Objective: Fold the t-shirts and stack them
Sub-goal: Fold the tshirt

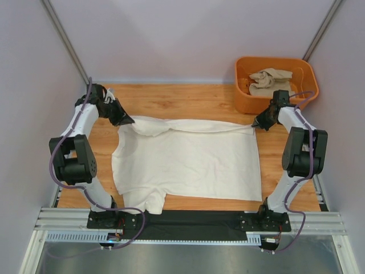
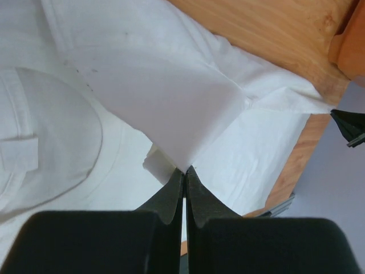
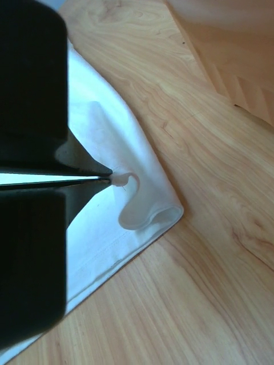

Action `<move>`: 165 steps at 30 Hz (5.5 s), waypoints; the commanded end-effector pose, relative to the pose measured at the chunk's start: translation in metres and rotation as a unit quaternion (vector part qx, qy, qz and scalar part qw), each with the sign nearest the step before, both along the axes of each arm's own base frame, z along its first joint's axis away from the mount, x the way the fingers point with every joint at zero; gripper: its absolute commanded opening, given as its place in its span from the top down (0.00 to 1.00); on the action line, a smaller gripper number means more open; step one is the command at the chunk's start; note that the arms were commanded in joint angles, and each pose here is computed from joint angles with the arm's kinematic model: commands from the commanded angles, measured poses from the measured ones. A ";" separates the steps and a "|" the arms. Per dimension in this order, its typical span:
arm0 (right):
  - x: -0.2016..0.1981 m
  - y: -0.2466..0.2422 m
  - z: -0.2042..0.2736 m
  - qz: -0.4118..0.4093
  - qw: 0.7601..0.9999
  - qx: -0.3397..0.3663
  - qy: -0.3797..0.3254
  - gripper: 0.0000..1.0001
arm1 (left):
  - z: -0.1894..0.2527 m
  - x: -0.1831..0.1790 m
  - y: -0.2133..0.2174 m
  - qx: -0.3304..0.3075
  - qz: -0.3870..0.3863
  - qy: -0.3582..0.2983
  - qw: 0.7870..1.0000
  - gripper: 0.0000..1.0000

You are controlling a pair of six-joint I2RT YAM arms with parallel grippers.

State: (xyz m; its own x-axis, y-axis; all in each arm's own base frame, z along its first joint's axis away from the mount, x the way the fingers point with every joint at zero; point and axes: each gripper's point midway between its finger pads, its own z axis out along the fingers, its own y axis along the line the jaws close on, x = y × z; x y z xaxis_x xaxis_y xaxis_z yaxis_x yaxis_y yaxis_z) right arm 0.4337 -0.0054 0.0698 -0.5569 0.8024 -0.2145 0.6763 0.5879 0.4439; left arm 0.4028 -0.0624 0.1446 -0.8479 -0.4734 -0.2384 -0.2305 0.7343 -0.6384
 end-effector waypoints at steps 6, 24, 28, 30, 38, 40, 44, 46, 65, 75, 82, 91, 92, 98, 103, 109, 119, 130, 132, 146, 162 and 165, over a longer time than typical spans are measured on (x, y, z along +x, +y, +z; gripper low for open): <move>-0.022 0.004 0.017 0.023 0.999 -0.022 -0.009 1.00 | 0.010 -0.043 -0.007 -0.031 -0.021 0.015 0.999 1.00; -0.041 -0.010 0.004 0.050 0.996 -0.075 0.027 1.00 | -0.028 -0.062 0.024 0.017 0.000 0.082 0.997 1.00; -0.050 -0.008 -0.011 0.051 0.995 -0.069 0.045 1.00 | -0.031 -0.064 0.025 0.020 -0.006 0.088 0.996 1.00; -0.055 -0.008 -0.017 0.051 0.995 -0.072 0.051 1.00 | -0.034 -0.066 0.024 0.017 -0.007 0.093 0.996 1.00; -0.063 -0.004 -0.025 0.060 0.994 -0.070 0.066 1.00 | -0.047 -0.071 0.023 0.014 -0.018 0.104 0.994 1.00; -0.061 0.002 -0.017 0.072 0.995 -0.057 0.048 0.94 | -0.049 -0.072 0.021 0.010 -0.019 0.104 0.994 1.00; -0.031 -0.001 0.014 0.091 0.992 -0.075 -0.041 0.71 | -0.051 -0.071 0.018 -0.002 -0.022 0.103 0.994 1.00; -0.021 -0.003 0.014 0.098 0.991 -0.080 -0.050 0.64 | -0.052 -0.072 0.016 -0.007 -0.023 0.104 0.994 1.00; -0.068 0.003 -0.006 0.079 0.995 -0.057 -0.006 0.58 | -0.050 -0.073 0.011 -0.024 -0.033 0.097 0.994 1.00; -0.072 -0.007 -0.025 0.099 0.991 -0.085 0.010 0.62 | -0.045 -0.070 0.010 -0.027 -0.035 0.094 0.995 1.00; -0.064 -0.008 -0.030 0.107 0.990 -0.086 0.007 0.64 | -0.046 -0.070 0.011 -0.025 -0.034 0.096 0.995 1.00; -0.057 -0.007 -0.036 0.114 0.990 -0.083 0.003 0.65 | -0.049 -0.069 0.011 -0.026 -0.032 0.101 0.994 1.00; -0.055 -0.007 -0.035 0.115 0.990 -0.082 0.000 0.65 | -0.049 -0.069 0.011 -0.026 -0.032 0.100 0.994 1.00; -0.050 -0.008 -0.035 0.115 0.990 -0.083 -0.001 0.67 | -0.051 -0.068 0.011 -0.027 -0.031 0.102 0.994 1.00; -0.046 -0.009 -0.036 0.111 0.990 -0.084 0.000 0.70 | -0.053 -0.068 0.011 -0.027 -0.031 0.104 0.994 1.00; -0.043 -0.010 -0.042 0.110 0.991 -0.083 0.005 0.71 | -0.055 -0.069 0.011 -0.028 -0.032 0.106 0.993 1.00; -0.047 -0.017 -0.057 0.106 0.989 -0.094 0.039 0.86 | -0.055 -0.069 0.012 -0.026 -0.034 0.105 0.994 1.00; -0.047 -0.023 -0.028 0.090 0.989 -0.112 0.039 1.00 | -0.046 -0.070 0.011 -0.026 -0.029 0.094 0.995 1.00; -0.050 -0.020 -0.015 0.089 0.989 -0.113 0.034 1.00 | -0.042 -0.069 0.011 -0.025 -0.027 0.086 0.996 1.00; -0.031 -0.004 0.014 0.078 0.995 -0.068 -0.012 1.00 | -0.007 -0.049 0.009 -0.036 -0.007 0.023 0.999 1.00; 0.063 0.002 0.060 0.038 0.991 -0.019 -0.125 1.00 | 0.074 0.111 0.016 -0.122 0.029 -0.157 0.980 1.00; 0.069 0.000 0.066 0.043 0.988 -0.030 -0.144 1.00 | 0.068 0.126 0.013 -0.149 0.025 -0.161 0.975 1.00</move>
State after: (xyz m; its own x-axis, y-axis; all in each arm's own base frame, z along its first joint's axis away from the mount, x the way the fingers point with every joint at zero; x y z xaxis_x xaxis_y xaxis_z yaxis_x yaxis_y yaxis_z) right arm 0.4863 -0.0064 0.1223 -0.5632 0.7370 -0.3737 0.5210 0.6677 0.5317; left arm 0.5063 -0.0475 0.1907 -0.7520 -0.5797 -0.3137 -0.0920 0.5636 -0.8209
